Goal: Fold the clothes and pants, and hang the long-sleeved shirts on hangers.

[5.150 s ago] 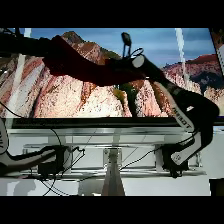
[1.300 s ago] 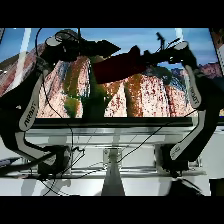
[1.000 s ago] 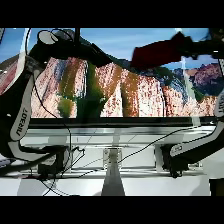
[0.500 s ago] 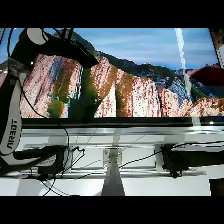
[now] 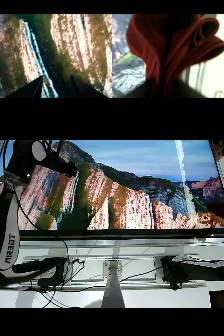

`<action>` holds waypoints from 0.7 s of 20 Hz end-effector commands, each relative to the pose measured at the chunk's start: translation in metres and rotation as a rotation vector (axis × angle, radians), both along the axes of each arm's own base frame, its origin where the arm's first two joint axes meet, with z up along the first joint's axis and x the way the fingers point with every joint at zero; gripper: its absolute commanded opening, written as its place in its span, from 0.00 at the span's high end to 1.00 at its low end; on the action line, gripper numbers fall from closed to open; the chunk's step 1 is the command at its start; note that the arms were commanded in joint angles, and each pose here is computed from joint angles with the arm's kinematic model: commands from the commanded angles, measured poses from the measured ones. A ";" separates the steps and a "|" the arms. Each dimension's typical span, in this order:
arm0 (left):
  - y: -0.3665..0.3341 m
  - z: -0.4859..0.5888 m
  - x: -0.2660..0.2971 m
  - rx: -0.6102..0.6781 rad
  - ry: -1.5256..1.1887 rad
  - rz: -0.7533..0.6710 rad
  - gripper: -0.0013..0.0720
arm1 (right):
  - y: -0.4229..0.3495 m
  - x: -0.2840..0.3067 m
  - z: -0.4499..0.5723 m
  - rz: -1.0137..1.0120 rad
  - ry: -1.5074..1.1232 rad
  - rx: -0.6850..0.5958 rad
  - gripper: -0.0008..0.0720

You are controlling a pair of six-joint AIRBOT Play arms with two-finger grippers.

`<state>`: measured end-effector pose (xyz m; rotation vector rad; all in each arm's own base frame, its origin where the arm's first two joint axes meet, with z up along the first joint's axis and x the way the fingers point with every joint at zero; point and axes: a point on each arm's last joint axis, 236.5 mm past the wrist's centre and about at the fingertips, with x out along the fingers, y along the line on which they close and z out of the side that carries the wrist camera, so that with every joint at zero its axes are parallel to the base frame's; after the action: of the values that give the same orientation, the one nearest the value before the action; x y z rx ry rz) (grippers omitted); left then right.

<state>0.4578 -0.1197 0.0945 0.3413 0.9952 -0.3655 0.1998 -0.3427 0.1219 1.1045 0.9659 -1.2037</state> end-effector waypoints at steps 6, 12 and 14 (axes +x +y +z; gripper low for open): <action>0.018 0.002 0.003 0.050 -0.013 0.067 0.48 | 0.009 -0.012 0.000 0.041 0.047 0.027 0.04; 0.018 0.002 0.003 0.050 -0.013 0.067 0.48 | 0.006 0.008 0.004 0.219 0.037 -0.034 0.92; 0.018 0.002 0.003 0.050 -0.013 0.067 0.48 | 0.013 0.032 0.006 0.319 0.026 -0.067 0.97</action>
<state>0.4610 -0.1018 0.0956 0.3534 1.0029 -0.2796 0.2087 -0.3338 0.1244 0.9420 1.0659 -1.0773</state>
